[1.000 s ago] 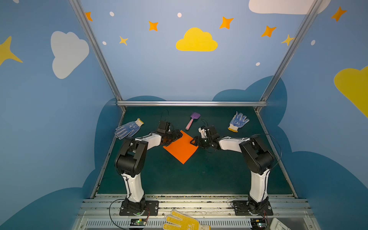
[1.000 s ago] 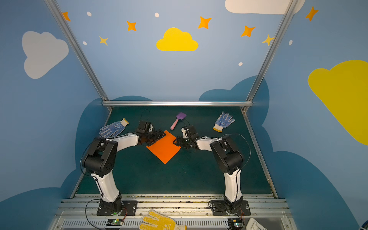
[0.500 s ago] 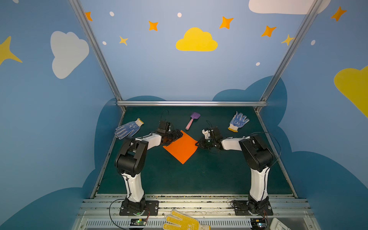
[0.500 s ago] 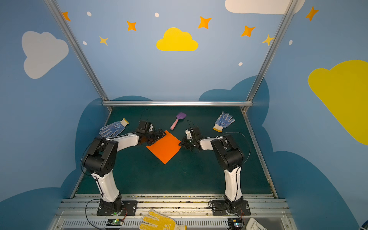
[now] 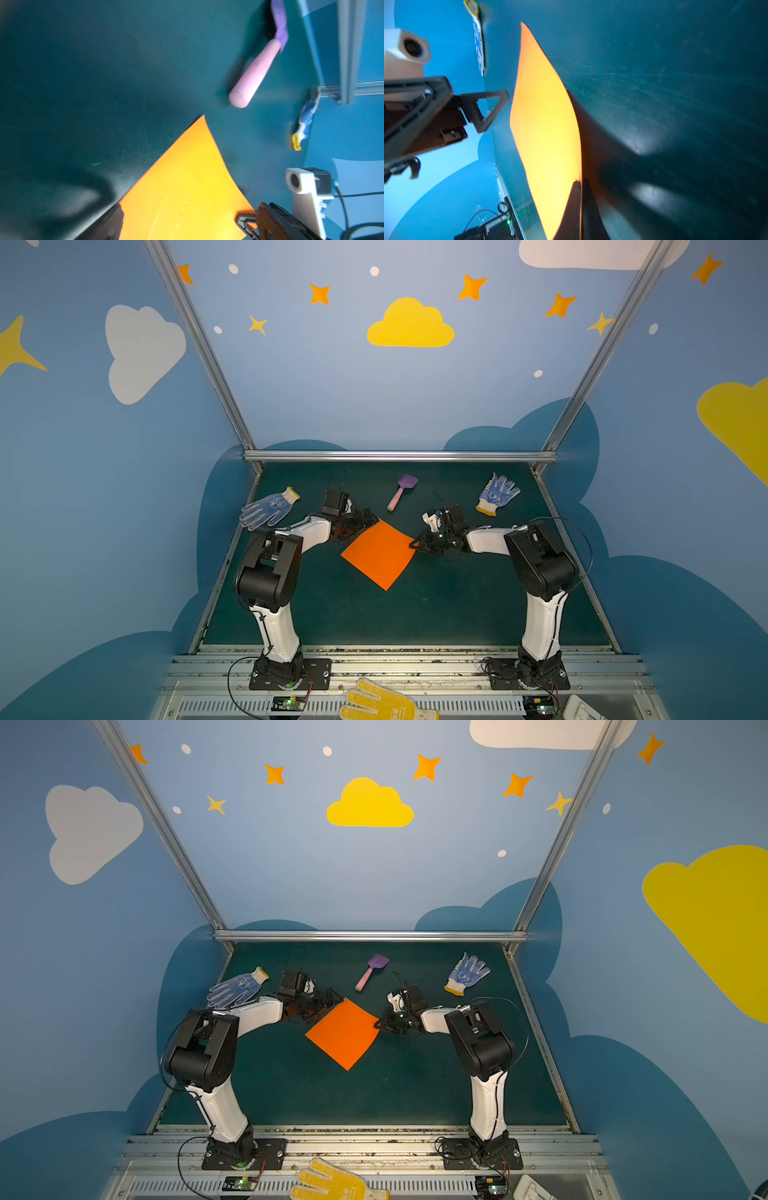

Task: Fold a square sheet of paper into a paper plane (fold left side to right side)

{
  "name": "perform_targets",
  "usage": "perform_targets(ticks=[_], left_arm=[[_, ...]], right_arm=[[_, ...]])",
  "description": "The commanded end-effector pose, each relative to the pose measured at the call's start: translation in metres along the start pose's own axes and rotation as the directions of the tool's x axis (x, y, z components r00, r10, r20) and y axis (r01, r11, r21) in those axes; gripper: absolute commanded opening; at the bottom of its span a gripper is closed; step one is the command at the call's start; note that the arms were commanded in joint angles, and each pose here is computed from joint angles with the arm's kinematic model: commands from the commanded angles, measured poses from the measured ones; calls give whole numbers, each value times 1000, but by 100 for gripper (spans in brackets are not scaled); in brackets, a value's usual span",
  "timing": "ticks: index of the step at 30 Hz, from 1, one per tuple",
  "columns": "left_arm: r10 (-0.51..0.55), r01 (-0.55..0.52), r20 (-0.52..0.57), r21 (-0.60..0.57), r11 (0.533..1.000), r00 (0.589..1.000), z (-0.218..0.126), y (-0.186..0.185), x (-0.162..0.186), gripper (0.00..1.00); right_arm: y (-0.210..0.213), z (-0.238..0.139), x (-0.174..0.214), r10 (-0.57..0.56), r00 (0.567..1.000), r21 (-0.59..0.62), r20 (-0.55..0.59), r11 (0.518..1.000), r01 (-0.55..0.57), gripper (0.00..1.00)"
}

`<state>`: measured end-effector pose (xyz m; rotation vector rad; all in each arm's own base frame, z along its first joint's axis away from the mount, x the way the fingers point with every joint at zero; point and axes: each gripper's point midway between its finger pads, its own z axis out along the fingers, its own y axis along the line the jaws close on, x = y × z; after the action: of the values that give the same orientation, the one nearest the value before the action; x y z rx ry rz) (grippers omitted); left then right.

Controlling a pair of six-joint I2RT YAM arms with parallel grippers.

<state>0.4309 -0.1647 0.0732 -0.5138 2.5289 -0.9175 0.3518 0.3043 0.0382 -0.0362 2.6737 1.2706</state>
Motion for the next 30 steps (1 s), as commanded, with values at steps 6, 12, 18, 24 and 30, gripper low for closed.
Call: perform_targets(ticks=[6,12,18,24,30], left_arm=[[113,-121,54,160,980,992,-38,-39,-25,100],[153,-162,55,225,961,987,-37,-44,-17,100],[122,-127,37,236,963,992,-24,-34,-6,100],[138,-124,-52,208,970,989,3,-27,25,100],[148,-129,-101,178,976,984,28,-24,53,100]], right_arm=[[39,-44,-15,-199,980,-3,-6,980,199,0],[61,-75,-16,-292,956,-2,16,956,293,0],[55,-72,-17,-263,965,-11,20,965,263,0],[30,-52,-15,-208,978,-3,9,978,208,0],[7,-44,-15,-167,986,20,5,986,167,0]])
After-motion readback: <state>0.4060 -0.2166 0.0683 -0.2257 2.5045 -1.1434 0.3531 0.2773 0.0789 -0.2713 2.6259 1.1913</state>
